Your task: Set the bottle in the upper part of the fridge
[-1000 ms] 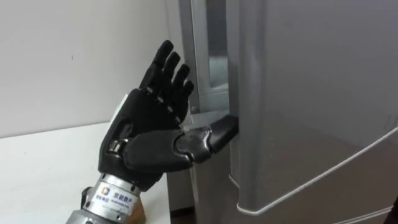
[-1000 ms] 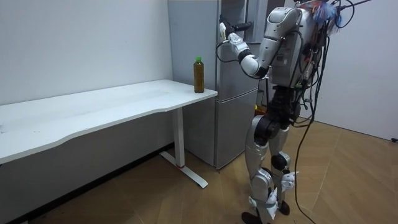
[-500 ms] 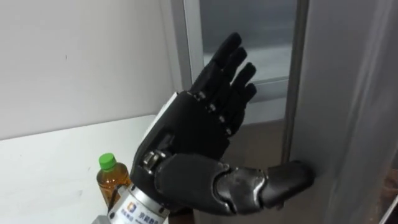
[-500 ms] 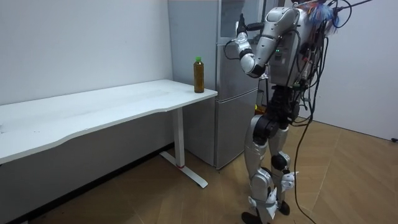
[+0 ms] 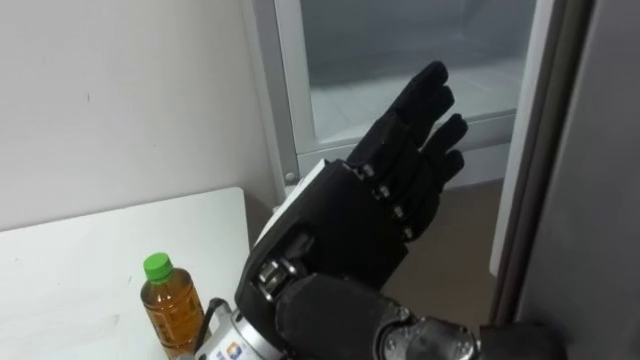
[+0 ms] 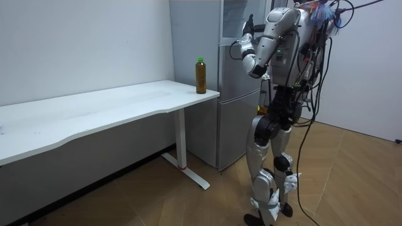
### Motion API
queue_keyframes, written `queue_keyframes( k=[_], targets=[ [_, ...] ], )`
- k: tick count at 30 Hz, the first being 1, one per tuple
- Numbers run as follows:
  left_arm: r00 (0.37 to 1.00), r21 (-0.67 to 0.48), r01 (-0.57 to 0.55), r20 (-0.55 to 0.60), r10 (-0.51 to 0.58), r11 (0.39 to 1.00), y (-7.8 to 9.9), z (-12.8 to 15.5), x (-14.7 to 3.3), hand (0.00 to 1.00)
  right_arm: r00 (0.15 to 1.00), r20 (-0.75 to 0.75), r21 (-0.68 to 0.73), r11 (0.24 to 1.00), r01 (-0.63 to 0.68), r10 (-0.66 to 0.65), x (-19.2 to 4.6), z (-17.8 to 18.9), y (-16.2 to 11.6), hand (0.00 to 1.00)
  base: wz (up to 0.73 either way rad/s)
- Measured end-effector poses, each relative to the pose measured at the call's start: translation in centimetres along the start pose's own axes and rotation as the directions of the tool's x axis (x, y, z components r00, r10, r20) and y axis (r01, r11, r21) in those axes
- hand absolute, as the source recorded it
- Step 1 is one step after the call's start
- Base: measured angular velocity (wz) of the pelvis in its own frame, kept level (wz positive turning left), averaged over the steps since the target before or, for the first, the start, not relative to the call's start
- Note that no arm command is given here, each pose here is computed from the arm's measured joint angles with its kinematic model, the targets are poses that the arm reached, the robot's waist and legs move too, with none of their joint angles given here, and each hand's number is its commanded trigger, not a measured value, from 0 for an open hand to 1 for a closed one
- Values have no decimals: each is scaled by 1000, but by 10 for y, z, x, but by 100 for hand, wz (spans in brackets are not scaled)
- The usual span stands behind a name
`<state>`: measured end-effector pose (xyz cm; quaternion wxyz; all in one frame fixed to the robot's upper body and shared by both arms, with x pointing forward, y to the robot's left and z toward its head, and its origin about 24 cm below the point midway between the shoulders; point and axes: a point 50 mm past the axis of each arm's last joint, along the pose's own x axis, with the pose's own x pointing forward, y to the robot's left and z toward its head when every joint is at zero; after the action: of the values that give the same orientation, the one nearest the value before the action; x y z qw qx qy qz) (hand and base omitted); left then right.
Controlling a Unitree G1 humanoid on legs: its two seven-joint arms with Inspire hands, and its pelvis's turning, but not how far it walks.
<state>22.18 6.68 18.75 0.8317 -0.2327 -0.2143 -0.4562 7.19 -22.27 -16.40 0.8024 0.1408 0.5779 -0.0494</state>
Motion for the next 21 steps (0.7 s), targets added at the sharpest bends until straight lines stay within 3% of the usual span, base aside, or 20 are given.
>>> queue_keyframes(
  k=[21],
  targets=[
    [996,-21,80,-47,-81,997,-10,-10,1,0,1000,11,24,1000,-6,6,1,1,2,0,-5]
  ],
)
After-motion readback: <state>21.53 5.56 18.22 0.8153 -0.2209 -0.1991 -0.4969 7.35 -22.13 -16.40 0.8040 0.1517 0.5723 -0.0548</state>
